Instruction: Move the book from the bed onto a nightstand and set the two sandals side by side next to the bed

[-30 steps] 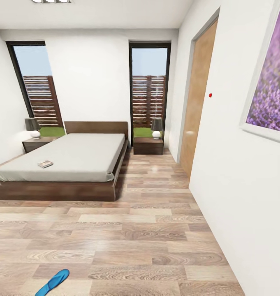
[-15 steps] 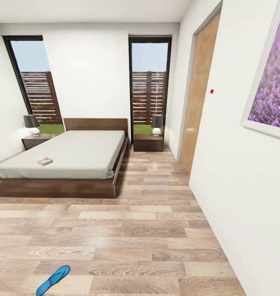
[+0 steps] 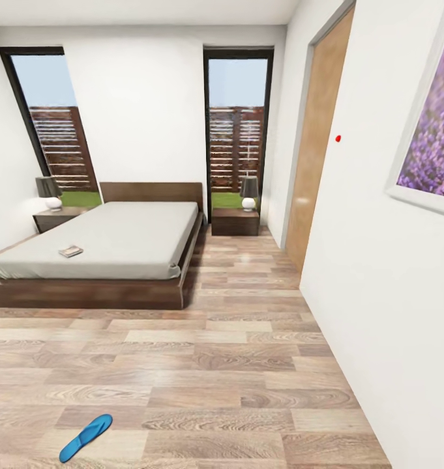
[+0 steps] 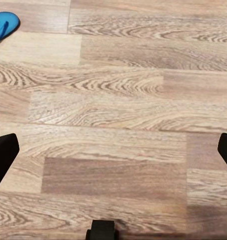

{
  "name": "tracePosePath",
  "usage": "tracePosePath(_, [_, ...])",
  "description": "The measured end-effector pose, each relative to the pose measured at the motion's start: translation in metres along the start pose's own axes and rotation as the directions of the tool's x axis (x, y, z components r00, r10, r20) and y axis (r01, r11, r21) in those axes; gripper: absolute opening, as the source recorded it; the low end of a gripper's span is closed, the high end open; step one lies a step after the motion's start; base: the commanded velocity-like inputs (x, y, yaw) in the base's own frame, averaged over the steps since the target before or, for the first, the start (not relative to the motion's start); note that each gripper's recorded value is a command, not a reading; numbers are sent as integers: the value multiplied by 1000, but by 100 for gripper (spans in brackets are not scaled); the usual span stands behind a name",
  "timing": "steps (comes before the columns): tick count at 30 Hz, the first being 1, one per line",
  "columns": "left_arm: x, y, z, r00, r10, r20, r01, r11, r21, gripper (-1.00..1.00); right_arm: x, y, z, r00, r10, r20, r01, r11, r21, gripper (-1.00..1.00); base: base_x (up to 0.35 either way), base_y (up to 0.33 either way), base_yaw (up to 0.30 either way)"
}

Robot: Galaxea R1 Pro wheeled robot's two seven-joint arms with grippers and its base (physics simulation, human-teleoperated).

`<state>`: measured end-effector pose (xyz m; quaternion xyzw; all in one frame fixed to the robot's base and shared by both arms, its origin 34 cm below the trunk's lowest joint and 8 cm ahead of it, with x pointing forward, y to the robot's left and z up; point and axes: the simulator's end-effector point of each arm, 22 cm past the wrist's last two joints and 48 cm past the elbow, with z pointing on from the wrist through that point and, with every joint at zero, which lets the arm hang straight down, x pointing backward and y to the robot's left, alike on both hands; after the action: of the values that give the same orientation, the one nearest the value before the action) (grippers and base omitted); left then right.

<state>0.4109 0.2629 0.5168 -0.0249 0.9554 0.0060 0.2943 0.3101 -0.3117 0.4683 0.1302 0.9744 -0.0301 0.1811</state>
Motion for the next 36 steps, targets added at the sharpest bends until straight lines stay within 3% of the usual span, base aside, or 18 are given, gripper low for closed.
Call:
tracePosePath(29, [13, 1, 1, 1000, 1, -31, -1, 1000, -1, 100, 12, -2, 1, 1000, -4, -30, 4, 1000, 6, 100, 1, 0, 0])
tracePosePath(36, [12, 1, 1, 1000, 0, -30, 0, 1000, -2, 100, 12, -2, 1, 1000, -4, -30, 4, 1000, 6, 100, 210, 0, 0])
